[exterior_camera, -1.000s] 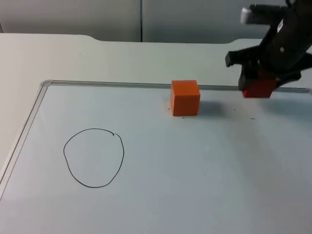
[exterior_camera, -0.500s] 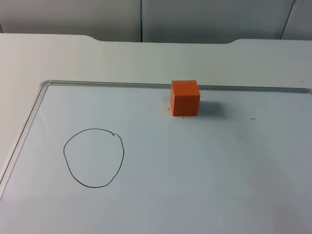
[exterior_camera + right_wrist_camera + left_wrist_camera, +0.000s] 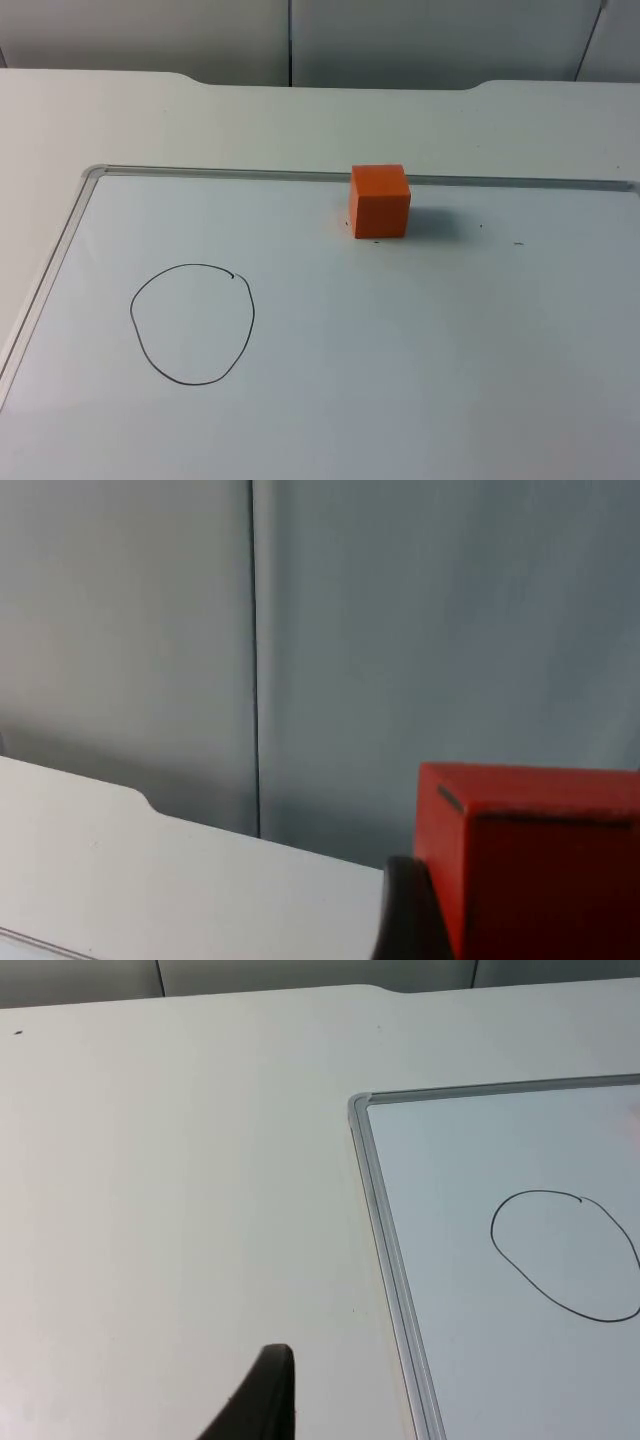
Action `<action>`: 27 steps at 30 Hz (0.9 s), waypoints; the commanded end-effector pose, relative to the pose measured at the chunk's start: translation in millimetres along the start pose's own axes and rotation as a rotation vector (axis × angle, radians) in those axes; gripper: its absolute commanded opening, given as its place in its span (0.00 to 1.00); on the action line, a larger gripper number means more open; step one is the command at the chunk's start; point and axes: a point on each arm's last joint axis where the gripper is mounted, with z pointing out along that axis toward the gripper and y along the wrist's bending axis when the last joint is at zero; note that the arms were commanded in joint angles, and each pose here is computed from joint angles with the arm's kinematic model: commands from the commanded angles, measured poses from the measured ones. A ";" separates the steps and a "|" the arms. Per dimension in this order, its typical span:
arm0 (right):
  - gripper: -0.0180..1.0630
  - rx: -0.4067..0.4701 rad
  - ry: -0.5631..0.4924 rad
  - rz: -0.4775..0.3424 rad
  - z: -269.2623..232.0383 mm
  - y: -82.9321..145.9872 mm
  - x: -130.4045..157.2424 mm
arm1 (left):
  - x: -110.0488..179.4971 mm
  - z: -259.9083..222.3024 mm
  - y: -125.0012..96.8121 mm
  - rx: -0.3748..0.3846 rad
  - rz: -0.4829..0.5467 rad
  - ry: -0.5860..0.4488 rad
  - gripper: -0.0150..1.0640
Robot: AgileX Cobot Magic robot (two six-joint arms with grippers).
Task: Pick up one cube with the left hand and another cube with the right hand. First place the cube in the right hand at the target position, then stack the cube in the left hand on top.
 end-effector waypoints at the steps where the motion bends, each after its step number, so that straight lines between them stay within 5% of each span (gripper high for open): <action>1: 0.01 0.009 -0.060 0.003 -20.8 -3.9 3.2 | 0.1 0.1 -0.9 0.006 -0.007 -0.011 0.98; 15: 0.01 0.024 -0.207 -0.028 -115.1 -23.7 35.1 | -10.7 -7.9 -9.4 0.093 0.034 -0.099 0.98; 27: 0.01 -0.158 -0.160 -0.087 -118.5 -7.5 40.3 | -56.0 18.2 -24.9 0.298 0.024 -0.179 0.98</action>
